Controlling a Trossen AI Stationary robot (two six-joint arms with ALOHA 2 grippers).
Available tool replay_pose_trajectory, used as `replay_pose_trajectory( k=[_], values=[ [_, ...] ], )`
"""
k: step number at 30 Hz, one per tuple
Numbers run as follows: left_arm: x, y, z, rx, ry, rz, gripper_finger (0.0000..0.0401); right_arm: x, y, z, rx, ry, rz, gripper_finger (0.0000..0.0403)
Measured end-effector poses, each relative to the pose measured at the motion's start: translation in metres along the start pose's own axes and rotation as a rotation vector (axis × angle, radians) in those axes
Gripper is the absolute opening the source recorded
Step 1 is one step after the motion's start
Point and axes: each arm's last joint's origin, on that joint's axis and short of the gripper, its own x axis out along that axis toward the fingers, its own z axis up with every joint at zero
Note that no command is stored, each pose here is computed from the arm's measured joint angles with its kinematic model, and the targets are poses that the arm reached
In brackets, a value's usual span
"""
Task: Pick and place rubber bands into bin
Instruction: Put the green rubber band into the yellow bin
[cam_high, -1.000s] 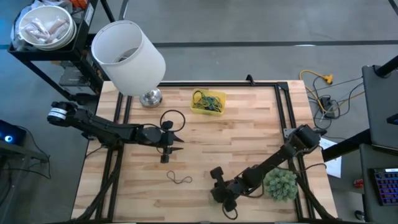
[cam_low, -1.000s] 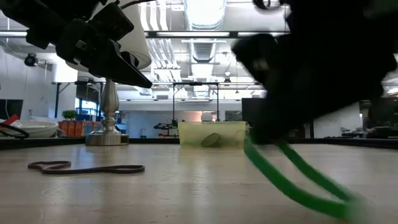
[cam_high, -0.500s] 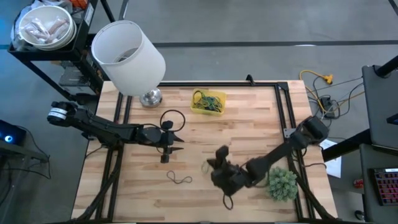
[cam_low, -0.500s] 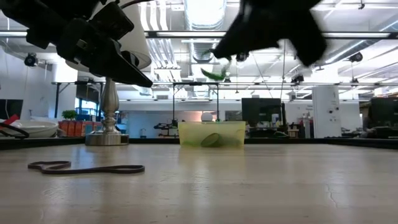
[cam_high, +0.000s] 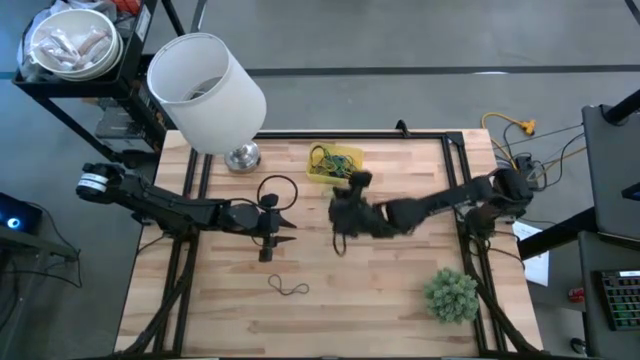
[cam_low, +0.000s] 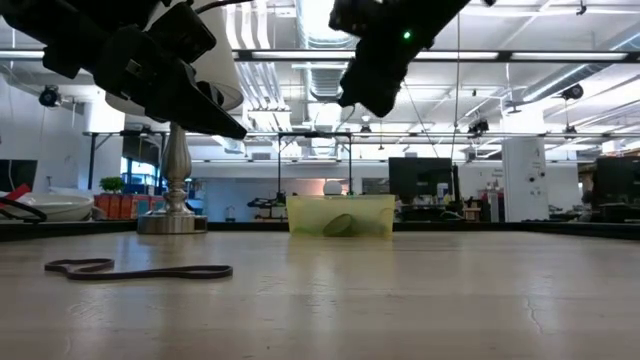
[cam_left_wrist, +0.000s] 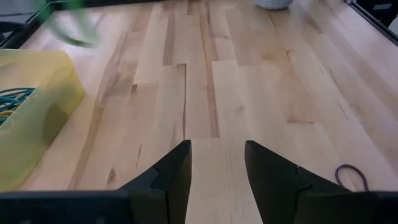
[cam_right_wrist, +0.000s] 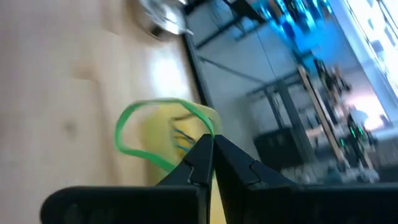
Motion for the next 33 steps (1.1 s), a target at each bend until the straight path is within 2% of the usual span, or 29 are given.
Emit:
replay_pose_trajectory(
  k=[4, 10, 15, 33],
  values=[
    [0.0, 0.0, 0.0, 0.0, 0.0, 0.0, 0.0135, 0.027, -0.024, -0.008, 0.053, 0.064, -0.045, 0.0009],
    [0.0, 0.0, 0.0, -0.001, -0.004, 0.0, 0.0135, 0.066, -0.052, -0.025, 0.186, 0.112, 0.074, 0.0009],
    [0.0, 0.0, 0.003, -0.005, -0.028, 0.001, 0.0135, 0.088, -0.074, -0.041, 0.284, 0.166, 0.065, 0.0009],
    [0.0, 0.0, 0.005, -0.008, -0.048, 0.0, 0.0135, 0.117, -0.104, -0.076, 0.53, 0.273, -0.038, 0.0009]
  ],
)
